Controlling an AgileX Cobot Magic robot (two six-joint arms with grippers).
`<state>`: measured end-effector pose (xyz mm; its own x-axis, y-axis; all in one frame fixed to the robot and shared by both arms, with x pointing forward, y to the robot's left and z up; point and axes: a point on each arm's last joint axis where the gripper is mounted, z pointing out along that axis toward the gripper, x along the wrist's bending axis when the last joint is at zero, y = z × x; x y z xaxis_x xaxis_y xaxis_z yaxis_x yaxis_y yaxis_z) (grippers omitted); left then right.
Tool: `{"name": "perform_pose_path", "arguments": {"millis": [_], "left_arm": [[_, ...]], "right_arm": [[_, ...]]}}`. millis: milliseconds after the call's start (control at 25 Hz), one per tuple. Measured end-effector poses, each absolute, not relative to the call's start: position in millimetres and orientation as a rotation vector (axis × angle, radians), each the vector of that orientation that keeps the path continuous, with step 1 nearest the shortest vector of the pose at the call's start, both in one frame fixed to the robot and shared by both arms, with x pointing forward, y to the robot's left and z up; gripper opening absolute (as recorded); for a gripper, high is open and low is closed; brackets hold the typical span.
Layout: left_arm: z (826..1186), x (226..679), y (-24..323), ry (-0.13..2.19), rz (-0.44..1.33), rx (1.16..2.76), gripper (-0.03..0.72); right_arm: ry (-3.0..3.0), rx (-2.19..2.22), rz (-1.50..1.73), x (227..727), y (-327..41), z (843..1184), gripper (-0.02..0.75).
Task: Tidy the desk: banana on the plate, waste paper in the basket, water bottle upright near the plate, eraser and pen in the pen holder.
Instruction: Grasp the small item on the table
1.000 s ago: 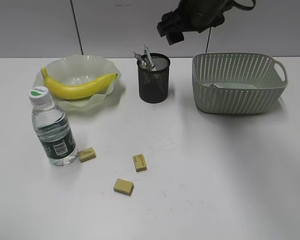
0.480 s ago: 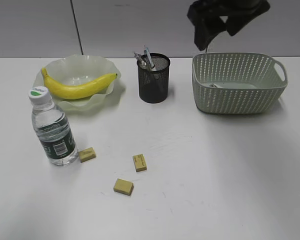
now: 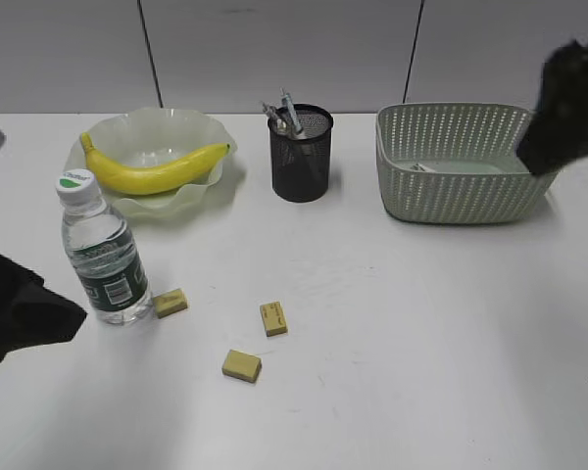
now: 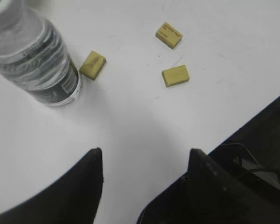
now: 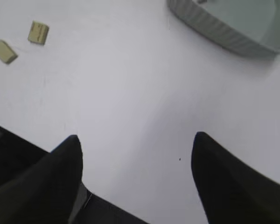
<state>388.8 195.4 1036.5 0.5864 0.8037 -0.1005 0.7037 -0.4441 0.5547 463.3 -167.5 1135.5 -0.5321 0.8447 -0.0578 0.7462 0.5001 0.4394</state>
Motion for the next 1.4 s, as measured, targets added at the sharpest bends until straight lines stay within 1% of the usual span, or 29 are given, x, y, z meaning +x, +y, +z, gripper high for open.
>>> {"name": "perform_pose_path", "arguments": {"millis": [200, 320, 480, 560, 680, 840, 920, 1080, 1200, 1400], "left_arm": [[1041, 414, 175, 1.146, 0.157, 2.367, 0.434], [1042, 431, 163, 1.112, 0.112, 2.436, 0.434], [1038, 448, 150, 0.937, 0.025, 2.624, 0.451], [1034, 453, 144, 0.852, -0.009, 2.684, 0.468], [1026, 453, 132, 0.638, -0.023, 2.762, 0.479], [1013, 451, 113, 0.337, 0.028, 2.832, 0.484], [1007, 450, 103, 0.180, 0.092, 2.863, 0.488], [996, 450, 84, -0.035, 0.247, 2.881, 0.503], [985, 454, 76, -0.096, 0.287, 2.889, 0.514], [956, 459, 70, -0.101, 0.211, 2.953, 0.519]], "right_arm": [[2.474, 1.347, 0.581, 412, -197, 1117, 0.573], [2.440, 1.337, 0.684, 381, -212, 1106, 0.573], [2.395, 1.315, 0.771, 347, -232, 1084, 0.573], [2.390, 1.313, 0.785, 334, -240, 1071, 0.572], [2.388, 1.313, 0.793, 316, -250, 1051, 0.572], [2.300, 1.264, 0.927, 297, -261, 1056, 0.572], [2.247, 1.233, 0.997, 288, -266, 1061, 0.572], [2.164, 1.185, 1.101, 275, -274, 1066, 0.572], [2.136, 1.166, 1.133, 270, -277, 1068, 0.572], [2.153, 1.082, 1.111, 269, -278, 1068, 0.572]]}}
